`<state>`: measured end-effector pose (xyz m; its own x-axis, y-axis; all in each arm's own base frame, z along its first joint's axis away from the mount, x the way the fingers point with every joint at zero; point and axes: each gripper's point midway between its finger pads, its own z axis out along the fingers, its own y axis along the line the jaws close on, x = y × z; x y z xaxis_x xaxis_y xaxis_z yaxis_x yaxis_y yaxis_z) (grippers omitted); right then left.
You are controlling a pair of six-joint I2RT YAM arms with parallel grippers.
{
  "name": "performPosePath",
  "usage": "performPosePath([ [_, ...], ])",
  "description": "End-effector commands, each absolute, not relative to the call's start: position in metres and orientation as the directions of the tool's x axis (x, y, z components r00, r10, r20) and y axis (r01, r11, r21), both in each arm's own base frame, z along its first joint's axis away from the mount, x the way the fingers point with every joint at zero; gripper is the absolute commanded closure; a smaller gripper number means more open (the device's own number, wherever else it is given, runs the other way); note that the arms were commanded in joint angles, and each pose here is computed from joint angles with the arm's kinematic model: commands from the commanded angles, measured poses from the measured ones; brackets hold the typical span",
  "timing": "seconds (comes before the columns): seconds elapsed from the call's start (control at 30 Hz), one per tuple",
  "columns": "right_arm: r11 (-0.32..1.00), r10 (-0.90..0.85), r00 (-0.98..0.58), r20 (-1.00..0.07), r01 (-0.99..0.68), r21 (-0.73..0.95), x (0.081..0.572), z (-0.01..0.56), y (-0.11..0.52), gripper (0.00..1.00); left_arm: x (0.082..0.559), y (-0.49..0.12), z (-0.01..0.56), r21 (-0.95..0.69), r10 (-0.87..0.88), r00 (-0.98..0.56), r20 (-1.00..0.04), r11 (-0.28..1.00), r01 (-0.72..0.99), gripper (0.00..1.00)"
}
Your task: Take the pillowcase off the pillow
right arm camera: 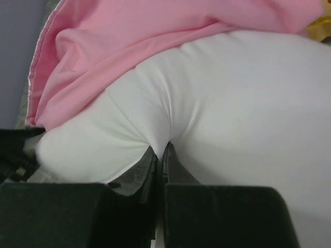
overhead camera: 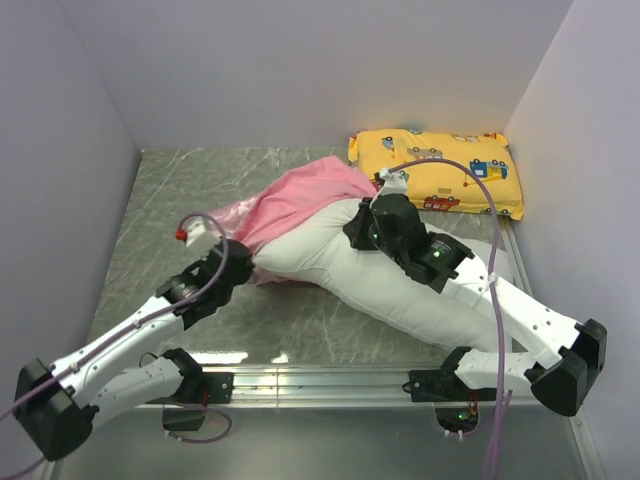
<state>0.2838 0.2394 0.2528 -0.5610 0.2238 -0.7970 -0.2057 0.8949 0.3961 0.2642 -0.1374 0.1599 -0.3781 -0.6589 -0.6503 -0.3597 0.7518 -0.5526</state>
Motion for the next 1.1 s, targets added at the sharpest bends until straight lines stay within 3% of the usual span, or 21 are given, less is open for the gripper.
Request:
performPosePath([
  [0.0, 0.876, 0.368, -0.358, -0.858, -0.178, 0.449, 0.298, 0.335, 0.202, 1.00, 0.258, -0.072, 0.125, -0.430, -0.623, -0.343, -0.704, 0.757, -0.492, 0.99],
  [0.13, 0.865, 0.356, -0.380, -0.854, -0.211, 0.455, 0.290, 0.332, 0.203, 1.00, 0.271, -0.037, 0.125, -0.456, -0.674, -0.261, -0.691, 0.687, -0.567, 0.99],
  [0.27, 0.815, 0.309, -0.424, -0.851, -0.344, 0.467, 0.274, 0.333, 0.224, 1.00, 0.292, -0.037, 0.138, -0.506, -0.697, -0.258, -0.670, 0.682, -0.529, 1.00],
  [0.5, 0.562, 0.223, -0.426, -0.877, -0.679, 0.473, 0.218, 0.393, 0.261, 1.00, 0.317, -0.017, 0.151, -0.493, -0.695, -0.208, -0.688, 0.658, -0.569, 0.99],
  [0.7, 0.412, 0.223, -0.376, -0.899, -0.800, 0.436, 0.168, 0.444, 0.251, 1.00, 0.347, -0.016, 0.130, -0.526, -0.756, -0.229, -0.613, 0.607, -0.596, 0.99],
  [0.87, 0.435, 0.300, -0.290, -0.909, -0.807, 0.401, 0.145, 0.469, 0.219, 1.00, 0.347, -0.030, 0.109, -0.540, -0.769, -0.295, -0.567, 0.618, -0.572, 0.99],
  [1.07, 0.563, 0.397, -0.198, -0.896, -0.719, 0.409, 0.173, 0.491, 0.199, 1.00, 0.322, -0.054, 0.100, -0.591, -0.745, -0.371, -0.554, 0.666, -0.455, 0.99],
])
